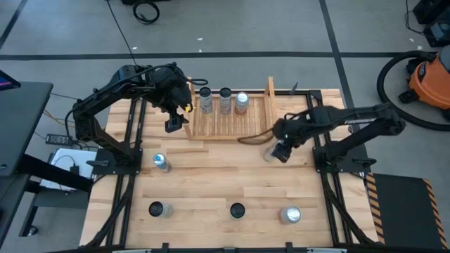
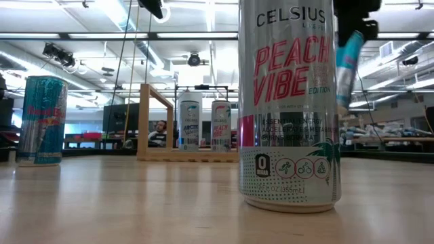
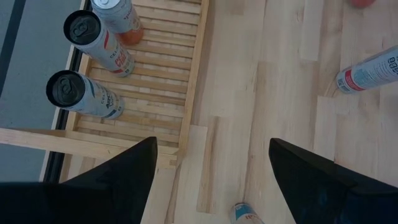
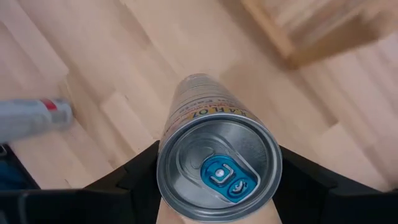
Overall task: Place canned beverage on shelf
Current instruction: Put the right blue soda can into the shelf
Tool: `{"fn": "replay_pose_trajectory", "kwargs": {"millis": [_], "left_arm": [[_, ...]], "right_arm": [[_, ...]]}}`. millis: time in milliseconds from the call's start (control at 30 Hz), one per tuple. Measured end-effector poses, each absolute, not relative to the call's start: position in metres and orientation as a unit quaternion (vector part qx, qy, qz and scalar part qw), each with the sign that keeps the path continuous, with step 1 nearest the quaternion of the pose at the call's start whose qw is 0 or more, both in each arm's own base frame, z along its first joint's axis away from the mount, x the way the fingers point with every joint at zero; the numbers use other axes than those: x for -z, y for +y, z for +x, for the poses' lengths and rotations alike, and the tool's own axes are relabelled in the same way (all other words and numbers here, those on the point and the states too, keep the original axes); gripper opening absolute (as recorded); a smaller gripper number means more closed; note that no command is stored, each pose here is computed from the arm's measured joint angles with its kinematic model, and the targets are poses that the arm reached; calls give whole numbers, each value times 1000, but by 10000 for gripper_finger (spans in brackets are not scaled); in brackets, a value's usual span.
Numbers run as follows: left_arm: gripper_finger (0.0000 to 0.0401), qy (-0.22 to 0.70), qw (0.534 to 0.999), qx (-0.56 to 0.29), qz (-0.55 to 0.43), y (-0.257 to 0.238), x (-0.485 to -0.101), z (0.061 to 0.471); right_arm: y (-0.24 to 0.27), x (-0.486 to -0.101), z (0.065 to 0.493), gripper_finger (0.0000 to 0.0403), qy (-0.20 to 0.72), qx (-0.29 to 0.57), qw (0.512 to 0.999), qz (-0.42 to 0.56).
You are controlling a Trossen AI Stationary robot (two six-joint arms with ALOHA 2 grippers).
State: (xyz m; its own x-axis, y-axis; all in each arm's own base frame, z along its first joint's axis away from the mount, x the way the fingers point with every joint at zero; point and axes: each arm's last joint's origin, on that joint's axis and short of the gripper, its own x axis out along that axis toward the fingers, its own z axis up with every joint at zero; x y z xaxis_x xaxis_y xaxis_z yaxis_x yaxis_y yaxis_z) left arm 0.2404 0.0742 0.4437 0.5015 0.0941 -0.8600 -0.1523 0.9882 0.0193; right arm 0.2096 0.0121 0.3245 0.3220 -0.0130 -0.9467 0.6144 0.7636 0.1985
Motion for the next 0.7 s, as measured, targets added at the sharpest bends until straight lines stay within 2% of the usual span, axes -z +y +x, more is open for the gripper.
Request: {"fn": "replay_pose_trajectory", "kwargs": {"millis": [333, 700], "left_arm": [[311, 494, 866, -71, -30, 74, -444, 240], [311, 494, 866, -71, -30, 74, -444, 240]], "right_arm": [[-28, -359, 226, 245, 507, 208, 800, 245], [-90, -375, 269, 247, 543, 251, 778, 190]]}}
